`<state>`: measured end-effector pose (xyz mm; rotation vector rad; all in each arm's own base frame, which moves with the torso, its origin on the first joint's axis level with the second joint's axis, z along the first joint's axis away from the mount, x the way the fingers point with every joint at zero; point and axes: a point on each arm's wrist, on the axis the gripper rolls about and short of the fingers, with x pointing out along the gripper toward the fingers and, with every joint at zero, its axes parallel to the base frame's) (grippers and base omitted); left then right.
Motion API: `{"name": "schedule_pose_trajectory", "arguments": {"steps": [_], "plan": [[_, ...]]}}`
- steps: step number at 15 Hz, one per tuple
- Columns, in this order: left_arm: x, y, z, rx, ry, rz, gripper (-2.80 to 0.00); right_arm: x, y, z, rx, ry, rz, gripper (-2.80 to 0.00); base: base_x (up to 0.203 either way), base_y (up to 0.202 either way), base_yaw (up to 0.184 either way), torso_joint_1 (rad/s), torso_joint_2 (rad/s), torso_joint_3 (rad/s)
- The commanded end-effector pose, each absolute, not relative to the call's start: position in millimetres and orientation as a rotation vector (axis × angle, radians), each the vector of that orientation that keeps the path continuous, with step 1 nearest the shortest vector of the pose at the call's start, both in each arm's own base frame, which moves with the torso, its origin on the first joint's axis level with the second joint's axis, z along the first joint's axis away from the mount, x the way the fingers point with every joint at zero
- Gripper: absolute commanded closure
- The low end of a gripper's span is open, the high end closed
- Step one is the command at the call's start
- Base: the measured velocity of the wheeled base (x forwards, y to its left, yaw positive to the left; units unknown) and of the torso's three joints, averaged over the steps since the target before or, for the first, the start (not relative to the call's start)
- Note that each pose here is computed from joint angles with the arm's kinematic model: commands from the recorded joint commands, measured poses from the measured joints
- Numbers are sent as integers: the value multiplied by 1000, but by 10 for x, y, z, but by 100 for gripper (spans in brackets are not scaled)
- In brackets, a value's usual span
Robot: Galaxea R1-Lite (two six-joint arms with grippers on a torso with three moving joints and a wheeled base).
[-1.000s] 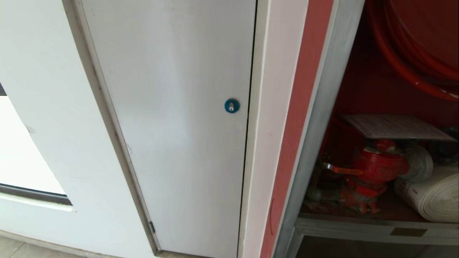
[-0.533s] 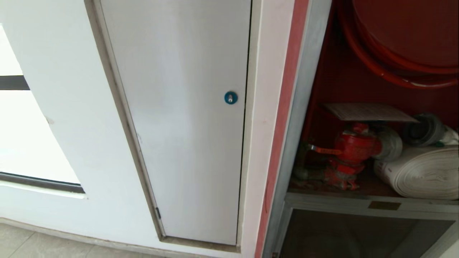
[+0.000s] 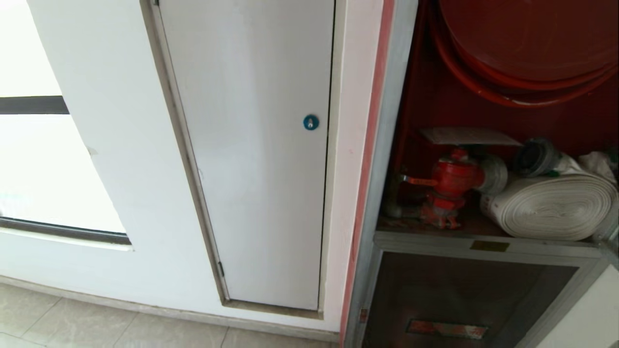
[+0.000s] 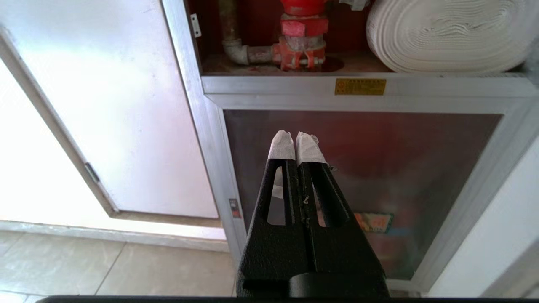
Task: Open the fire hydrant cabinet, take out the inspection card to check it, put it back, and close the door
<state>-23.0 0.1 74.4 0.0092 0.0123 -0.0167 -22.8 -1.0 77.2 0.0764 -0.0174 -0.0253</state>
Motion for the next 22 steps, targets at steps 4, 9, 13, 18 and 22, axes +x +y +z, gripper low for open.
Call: {"name": "schedule_pose_trajectory", "arguments": {"steps": [4, 9, 13, 18, 22], "plan": [[-229, 1, 743, 9, 14, -17, 0, -226, -10, 763, 77, -15, -26, 0, -196, 0, 2, 1, 4, 3], [-229, 1, 743, 11, 14, -17, 0, -225, -10, 761, 77, -14, -25, 0, -195, 0, 1, 2, 2, 2], [-229, 1, 743, 10, 14, -17, 0, -225, -10, 759, 77, -13, -26, 0, -197, 0, 1, 4, 3, 1], [-229, 1, 743, 11, 14, -17, 0, -225, -10, 759, 77, -13, -26, 0, -120, 0, 1, -1, 0, 2], [-229, 1, 743, 9, 14, -17, 0, -226, -10, 764, 77, -15, -25, 0, 0, 0, 0, 7, 1, -1]]}}
